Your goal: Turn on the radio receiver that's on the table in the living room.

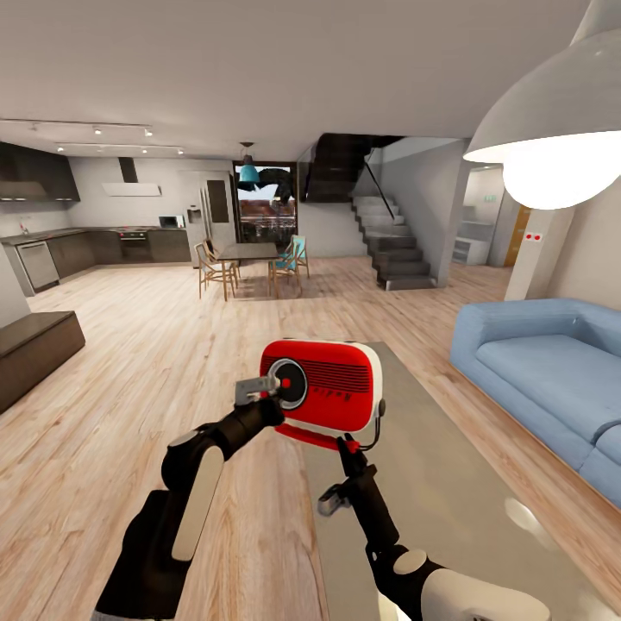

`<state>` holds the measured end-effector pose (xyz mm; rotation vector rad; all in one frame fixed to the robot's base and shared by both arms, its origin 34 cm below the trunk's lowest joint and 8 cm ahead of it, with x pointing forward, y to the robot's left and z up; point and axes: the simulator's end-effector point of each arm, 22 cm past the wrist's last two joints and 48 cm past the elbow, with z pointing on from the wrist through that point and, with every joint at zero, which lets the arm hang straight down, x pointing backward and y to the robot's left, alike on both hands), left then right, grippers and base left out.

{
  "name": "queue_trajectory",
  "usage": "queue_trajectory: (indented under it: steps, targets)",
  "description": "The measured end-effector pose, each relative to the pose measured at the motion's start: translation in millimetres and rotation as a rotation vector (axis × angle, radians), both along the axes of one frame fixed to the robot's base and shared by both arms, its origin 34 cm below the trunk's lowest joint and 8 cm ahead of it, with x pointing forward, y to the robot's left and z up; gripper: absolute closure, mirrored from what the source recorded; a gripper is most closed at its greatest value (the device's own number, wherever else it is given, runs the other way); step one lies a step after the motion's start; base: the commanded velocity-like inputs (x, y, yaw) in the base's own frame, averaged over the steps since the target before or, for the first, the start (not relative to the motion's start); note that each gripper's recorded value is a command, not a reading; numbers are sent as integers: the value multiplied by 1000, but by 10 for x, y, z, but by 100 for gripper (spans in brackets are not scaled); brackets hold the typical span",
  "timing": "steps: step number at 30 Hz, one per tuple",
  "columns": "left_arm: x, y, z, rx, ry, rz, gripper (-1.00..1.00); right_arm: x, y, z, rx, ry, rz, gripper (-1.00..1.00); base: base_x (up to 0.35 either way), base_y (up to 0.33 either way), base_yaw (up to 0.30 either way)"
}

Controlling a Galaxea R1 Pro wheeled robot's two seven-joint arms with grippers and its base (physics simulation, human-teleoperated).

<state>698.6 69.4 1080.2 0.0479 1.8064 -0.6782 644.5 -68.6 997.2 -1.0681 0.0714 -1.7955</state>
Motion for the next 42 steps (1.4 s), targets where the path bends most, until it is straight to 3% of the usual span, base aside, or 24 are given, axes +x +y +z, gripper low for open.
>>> queue_trajectory:
  steps: [4, 8, 17, 24, 25, 27, 30, 31, 34, 35, 37, 38, 39, 42]
  targets:
    - [-26, -82, 2, -2, 18, -42, 100, 7, -14, 3, 4, 1, -6, 100, 0, 0, 0]
    - [-60, -179, 75, -49, 16, -84, 100, 5, -9, 2, 3, 1, -4, 100, 0, 0, 0]
    - [-56, -216, 145, -72, 10, -99, 100, 1, -3, 0, 1, 0, -1, 100, 0, 0, 0]
    - [12, -193, -374, -60, 126, -84, 100, 101, -174, -55, 32, 46, -38, 100, 0, 0, 0]
    - [17, -186, -460, -54, 143, -81, 100, 79, -222, -19, 51, 31, -29, 100, 0, 0, 0]
    - [70, 187, -843, 8, 204, -38, 100, 106, -268, -84, 108, 93, 34, 100, 0, 0, 0]
    - [75, 330, -1073, 15, 253, -17, 100, 230, -612, -73, 227, 127, -57, 100, 0, 0, 0]
    - [75, 330, -1074, 15, 253, -17, 100, 232, -618, -73, 229, 127, -59, 100, 0, 0, 0]
    - [77, 365, -1131, 16, 266, -11, 100, 170, -428, -98, 178, 129, 17, 100, 0, 0, 0]
    - [91, 521, -1338, 26, 298, 18, 100, 224, -496, -150, 226, 175, 22, 100, 0, 0, 0]
    - [93, 921, -1789, 55, 359, 85, 100, 450, -917, -350, 427, 319, -62, 100, 0, 0, 0]
    - [82, 1063, -1932, 66, 378, 108, 100, 508, -1106, -419, 511, 356, -100, 100, 0, 0, 0]
    - [67, 1179, -2048, 76, 394, 126, 100, 535, -1165, -465, 552, 382, -101, 100, 0, 0, 0]
    - [0, 1420, -2304, 101, 435, 158, 100, 559, -996, -571, 567, 464, -9, 100, 0, 0, 0]
